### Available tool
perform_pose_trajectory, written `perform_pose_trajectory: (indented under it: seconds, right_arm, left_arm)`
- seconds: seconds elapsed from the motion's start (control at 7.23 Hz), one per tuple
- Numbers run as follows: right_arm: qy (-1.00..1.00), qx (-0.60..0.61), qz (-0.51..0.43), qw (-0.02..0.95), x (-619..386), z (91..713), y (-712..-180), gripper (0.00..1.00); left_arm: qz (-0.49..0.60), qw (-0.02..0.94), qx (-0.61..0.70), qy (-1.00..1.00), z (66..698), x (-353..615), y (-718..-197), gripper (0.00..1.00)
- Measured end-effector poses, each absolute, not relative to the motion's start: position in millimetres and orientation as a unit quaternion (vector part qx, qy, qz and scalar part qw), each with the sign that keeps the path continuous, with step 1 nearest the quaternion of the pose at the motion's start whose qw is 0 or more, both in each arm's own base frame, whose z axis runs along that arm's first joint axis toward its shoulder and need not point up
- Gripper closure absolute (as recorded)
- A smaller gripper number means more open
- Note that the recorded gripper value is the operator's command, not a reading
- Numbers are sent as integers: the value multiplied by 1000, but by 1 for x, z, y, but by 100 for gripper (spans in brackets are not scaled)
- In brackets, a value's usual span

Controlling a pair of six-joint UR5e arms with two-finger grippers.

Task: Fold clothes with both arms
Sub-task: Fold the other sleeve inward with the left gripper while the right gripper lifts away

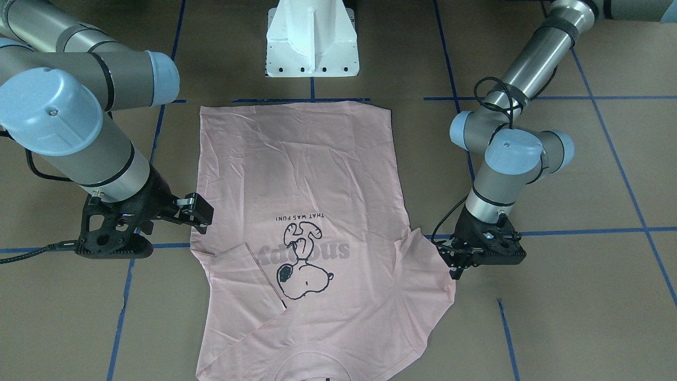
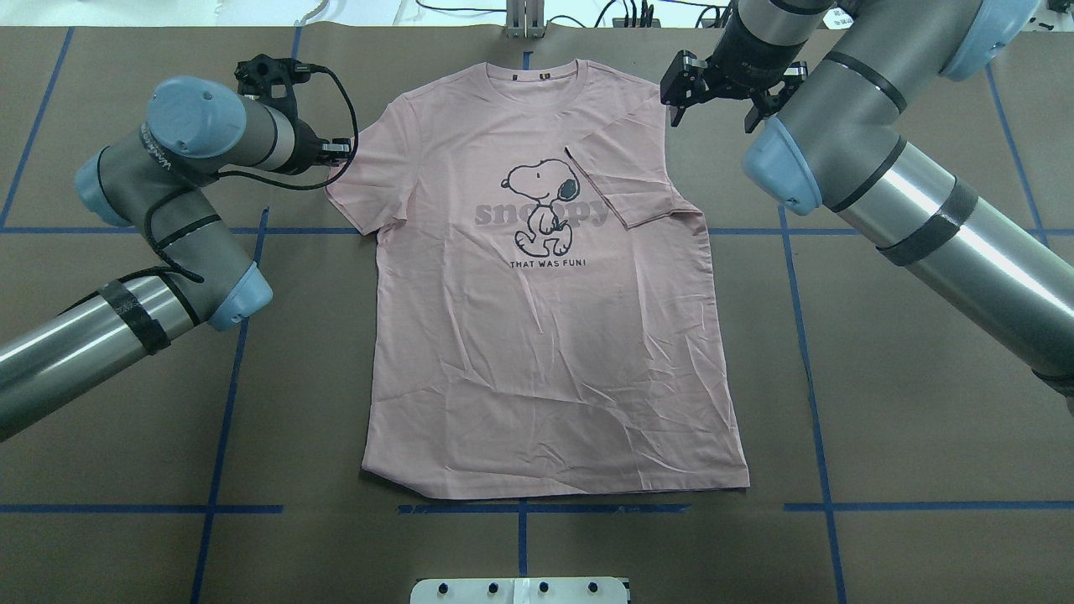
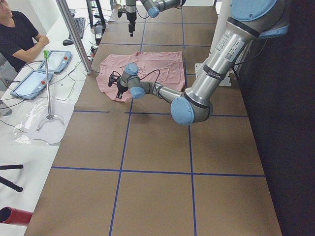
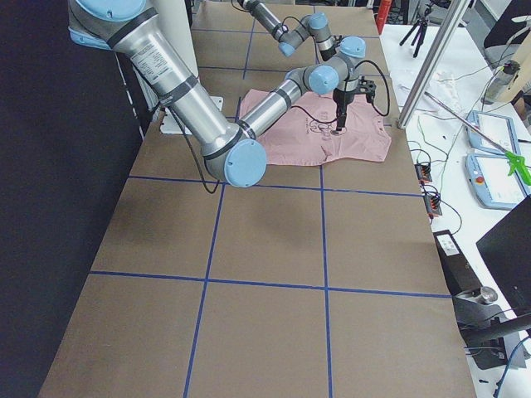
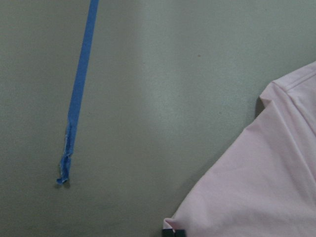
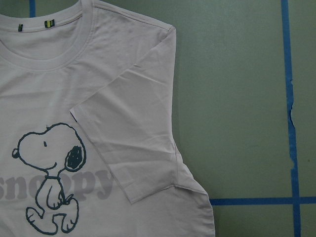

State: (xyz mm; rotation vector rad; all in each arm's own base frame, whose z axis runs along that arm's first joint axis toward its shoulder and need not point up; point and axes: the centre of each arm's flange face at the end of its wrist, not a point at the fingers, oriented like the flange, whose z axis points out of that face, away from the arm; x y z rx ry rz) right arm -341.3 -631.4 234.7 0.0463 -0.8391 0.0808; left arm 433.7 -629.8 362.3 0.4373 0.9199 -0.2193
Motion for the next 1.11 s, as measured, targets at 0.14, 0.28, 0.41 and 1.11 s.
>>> perform_pose_trajectory:
  seconds: [0.14, 0.28, 0.41, 1.11]
  right_arm:
    - [-407, 22, 39, 912, -341, 235, -631, 0]
    - [-407, 22, 40, 912, -341, 236, -631, 0]
    - [-408, 23, 39, 912, -340, 235, -630, 0]
    - [-415, 30, 39, 908, -335, 236, -620, 0]
  left_arm:
    - [-123, 858, 191, 461, 313, 444, -627, 100]
    - [-144, 849, 171, 478, 265, 468, -630, 100]
    - [-163, 844, 156, 486, 232, 491, -640, 100]
    - [-181, 835, 161, 493, 209, 552, -640, 0]
